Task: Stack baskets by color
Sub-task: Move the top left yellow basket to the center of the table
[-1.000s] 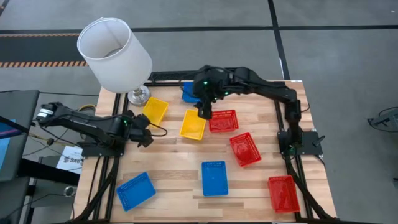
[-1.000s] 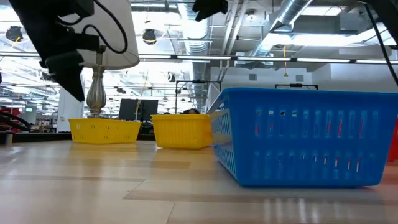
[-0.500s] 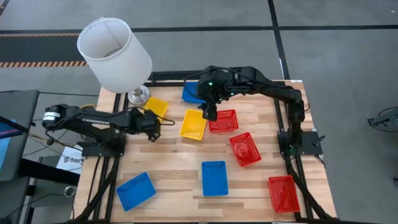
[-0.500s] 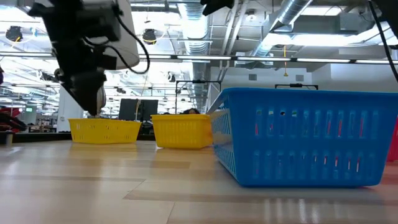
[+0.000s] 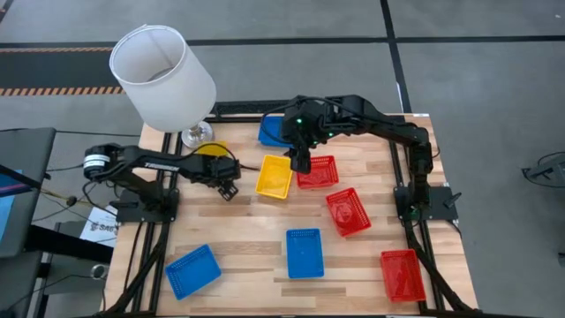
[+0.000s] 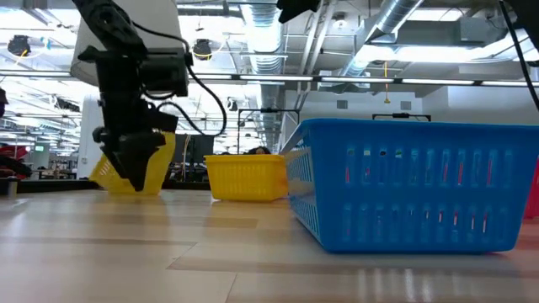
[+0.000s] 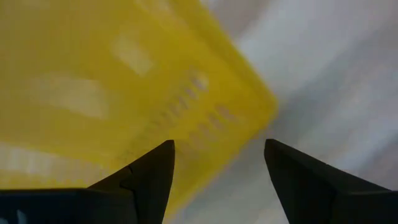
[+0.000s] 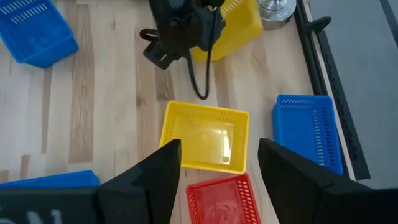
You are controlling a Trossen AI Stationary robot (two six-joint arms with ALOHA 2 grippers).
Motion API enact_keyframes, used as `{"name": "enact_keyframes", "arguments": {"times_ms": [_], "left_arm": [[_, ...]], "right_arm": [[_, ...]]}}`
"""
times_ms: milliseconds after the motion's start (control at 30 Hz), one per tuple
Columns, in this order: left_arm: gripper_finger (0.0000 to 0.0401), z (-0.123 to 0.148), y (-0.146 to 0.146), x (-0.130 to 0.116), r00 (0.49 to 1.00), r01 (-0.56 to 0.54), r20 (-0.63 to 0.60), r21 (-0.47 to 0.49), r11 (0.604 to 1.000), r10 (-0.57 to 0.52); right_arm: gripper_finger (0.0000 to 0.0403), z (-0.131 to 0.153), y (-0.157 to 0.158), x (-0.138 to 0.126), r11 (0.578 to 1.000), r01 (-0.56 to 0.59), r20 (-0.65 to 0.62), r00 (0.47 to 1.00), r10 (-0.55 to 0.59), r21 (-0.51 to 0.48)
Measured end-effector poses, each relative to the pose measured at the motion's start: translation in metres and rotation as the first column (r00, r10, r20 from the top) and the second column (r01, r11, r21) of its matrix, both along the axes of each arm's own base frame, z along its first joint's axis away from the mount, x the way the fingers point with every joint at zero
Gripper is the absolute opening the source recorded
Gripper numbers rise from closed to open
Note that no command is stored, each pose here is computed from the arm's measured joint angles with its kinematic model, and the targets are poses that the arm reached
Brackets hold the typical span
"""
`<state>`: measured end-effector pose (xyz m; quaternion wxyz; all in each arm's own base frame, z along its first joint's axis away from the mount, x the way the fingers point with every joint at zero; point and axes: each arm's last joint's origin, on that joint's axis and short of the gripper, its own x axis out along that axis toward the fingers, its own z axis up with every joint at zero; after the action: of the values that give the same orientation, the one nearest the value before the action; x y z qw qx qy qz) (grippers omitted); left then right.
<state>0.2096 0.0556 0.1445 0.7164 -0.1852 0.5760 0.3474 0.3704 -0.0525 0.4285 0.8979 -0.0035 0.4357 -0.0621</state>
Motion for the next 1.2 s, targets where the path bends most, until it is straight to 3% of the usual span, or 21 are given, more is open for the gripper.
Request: {"name": "enact_keyframes", "arguments": {"times_ms": [233,433,633,833,1000,1200], "left_arm": [[0.0238,-0.003,-0.014,0.012,0.997,0.004,0.071,-0.150,0.989,0.007],[0.0238,0.035,-0.041,0.031,0.973,0.080,0.233,-0.349,0.934,0.004],[0.0238,0.095,-0.056,0.034,0.928,0.079,0.367,-0.344,0.936,0.056],[0.0238,0.138,-0.068,0.014,0.914,0.067,0.397,-0.343,0.937,0.080],[0.0238,0.173,-0.076,-0.014,0.893,0.038,0.432,-0.349,0.937,0.124],[0.0238,0.210,-0.081,-0.048,0.780,-0.008,0.597,-0.294,0.956,0.190]], "right_arm": [[0.0235,-0.001,0.001,-0.001,1.000,-0.014,-0.019,1.000,0.014,-0.007],[0.0235,-0.001,0.001,-0.001,1.000,-0.023,-0.020,1.000,0.023,-0.014],[0.0235,-0.001,0.000,-0.001,1.000,-0.010,-0.018,1.000,0.010,-0.004],[0.0235,0.000,0.006,0.001,0.998,-0.059,-0.010,0.998,0.059,-0.030],[0.0235,-0.005,0.021,0.017,0.979,-0.200,0.042,0.979,0.201,-0.043],[0.0235,-0.034,0.045,0.051,0.926,-0.367,0.026,0.928,0.371,-0.092]]}}
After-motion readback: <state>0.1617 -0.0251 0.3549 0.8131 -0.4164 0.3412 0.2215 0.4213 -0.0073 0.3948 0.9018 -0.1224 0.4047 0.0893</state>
